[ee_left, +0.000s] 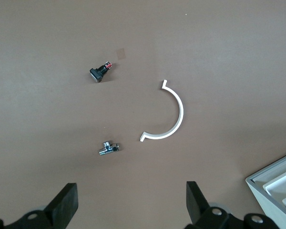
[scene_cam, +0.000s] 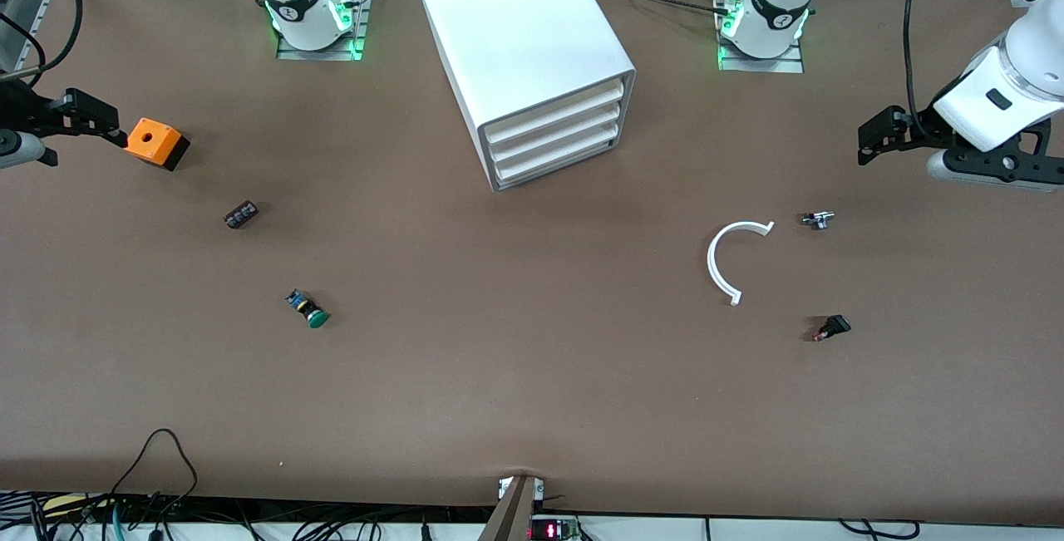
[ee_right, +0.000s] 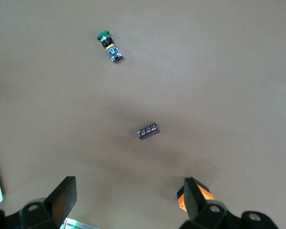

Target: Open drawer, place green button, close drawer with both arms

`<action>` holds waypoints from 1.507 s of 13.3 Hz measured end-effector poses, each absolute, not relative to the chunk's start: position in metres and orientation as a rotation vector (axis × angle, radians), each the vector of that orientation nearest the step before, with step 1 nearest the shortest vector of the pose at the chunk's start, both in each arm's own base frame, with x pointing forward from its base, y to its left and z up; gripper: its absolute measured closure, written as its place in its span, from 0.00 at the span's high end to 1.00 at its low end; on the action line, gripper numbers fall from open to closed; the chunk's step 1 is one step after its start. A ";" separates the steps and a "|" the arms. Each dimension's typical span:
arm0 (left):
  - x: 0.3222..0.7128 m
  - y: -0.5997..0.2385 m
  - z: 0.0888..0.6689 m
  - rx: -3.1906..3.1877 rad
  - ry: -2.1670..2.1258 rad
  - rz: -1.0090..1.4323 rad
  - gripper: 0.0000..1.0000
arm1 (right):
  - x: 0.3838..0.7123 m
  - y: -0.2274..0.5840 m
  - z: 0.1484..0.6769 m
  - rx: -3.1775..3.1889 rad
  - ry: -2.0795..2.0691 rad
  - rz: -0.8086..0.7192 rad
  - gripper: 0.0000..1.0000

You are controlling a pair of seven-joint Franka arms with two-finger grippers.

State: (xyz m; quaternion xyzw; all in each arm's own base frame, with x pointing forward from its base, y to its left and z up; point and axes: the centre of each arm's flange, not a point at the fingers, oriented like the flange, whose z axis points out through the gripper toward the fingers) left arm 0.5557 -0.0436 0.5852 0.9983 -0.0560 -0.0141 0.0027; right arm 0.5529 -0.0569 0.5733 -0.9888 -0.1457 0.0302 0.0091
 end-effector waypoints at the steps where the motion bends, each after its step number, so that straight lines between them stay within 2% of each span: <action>1: 0.556 -0.044 0.585 3.131 -0.176 -0.045 1.00 | 0.553 -0.057 0.572 -3.088 -0.454 0.097 1.00; 6: 0.556 -0.044 0.585 3.131 -0.176 -0.046 1.00 | 0.564 -0.056 0.551 -3.052 -0.435 0.131 1.00; 14: 0.556 -0.044 0.584 3.131 -0.178 -0.049 1.00 | 0.598 -0.045 0.497 -3.027 -0.496 0.216 1.00; 20: 0.557 -0.044 0.583 3.131 -0.178 -0.050 1.00 | 0.626 -0.041 0.471 -2.972 -0.640 0.212 1.00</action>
